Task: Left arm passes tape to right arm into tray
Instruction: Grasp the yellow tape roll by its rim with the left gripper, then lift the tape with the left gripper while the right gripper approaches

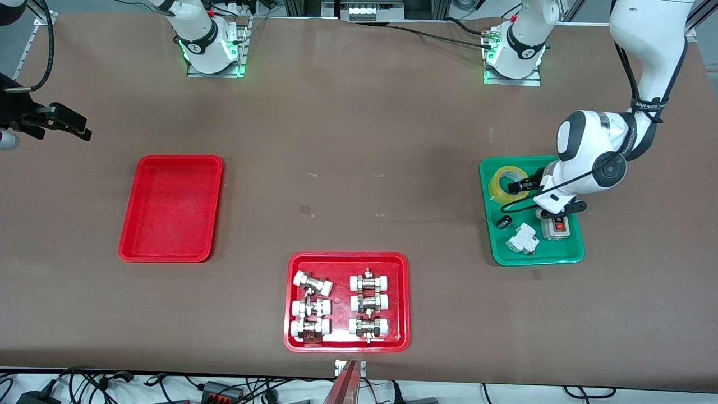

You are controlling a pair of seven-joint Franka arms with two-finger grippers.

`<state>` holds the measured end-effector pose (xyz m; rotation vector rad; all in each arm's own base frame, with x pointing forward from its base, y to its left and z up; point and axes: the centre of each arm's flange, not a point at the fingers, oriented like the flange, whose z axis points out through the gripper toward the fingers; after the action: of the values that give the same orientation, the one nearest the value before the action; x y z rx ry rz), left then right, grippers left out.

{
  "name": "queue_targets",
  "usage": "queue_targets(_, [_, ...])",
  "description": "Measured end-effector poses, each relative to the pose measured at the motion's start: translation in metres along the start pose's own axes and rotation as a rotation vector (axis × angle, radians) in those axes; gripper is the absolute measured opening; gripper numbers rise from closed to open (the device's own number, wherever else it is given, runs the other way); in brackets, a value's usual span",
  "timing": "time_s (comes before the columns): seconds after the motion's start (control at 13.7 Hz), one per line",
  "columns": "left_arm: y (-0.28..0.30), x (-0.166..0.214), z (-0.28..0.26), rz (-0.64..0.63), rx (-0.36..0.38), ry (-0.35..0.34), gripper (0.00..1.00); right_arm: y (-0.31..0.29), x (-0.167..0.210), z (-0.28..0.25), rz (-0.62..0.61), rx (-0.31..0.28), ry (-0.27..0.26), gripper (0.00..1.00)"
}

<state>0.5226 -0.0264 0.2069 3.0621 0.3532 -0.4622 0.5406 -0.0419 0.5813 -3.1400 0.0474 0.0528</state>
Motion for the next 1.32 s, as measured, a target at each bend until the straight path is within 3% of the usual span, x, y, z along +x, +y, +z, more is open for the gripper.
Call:
queue_targets(0.29, [-0.002, -0.003, 0.005, 0.009, 0.003, -0.011, 0.96, 0.0, 0.0, 0.0, 0.0, 0.0, 0.0, 1.0])
queue_targets(0.81, [-0.008, -0.002, 0.006, -0.001, 0.004, -0.013, 0.21, 0.0, 0.0, 0.0, 0.0, 0.0, 0.001, 1.0])
queue_targets(1.32, [-0.018, 0.003, -0.008, -0.02, -0.001, -0.001, 0.21, 0.0, 0.0, 0.0, 0.0, 0.0, -0.001, 1.0])
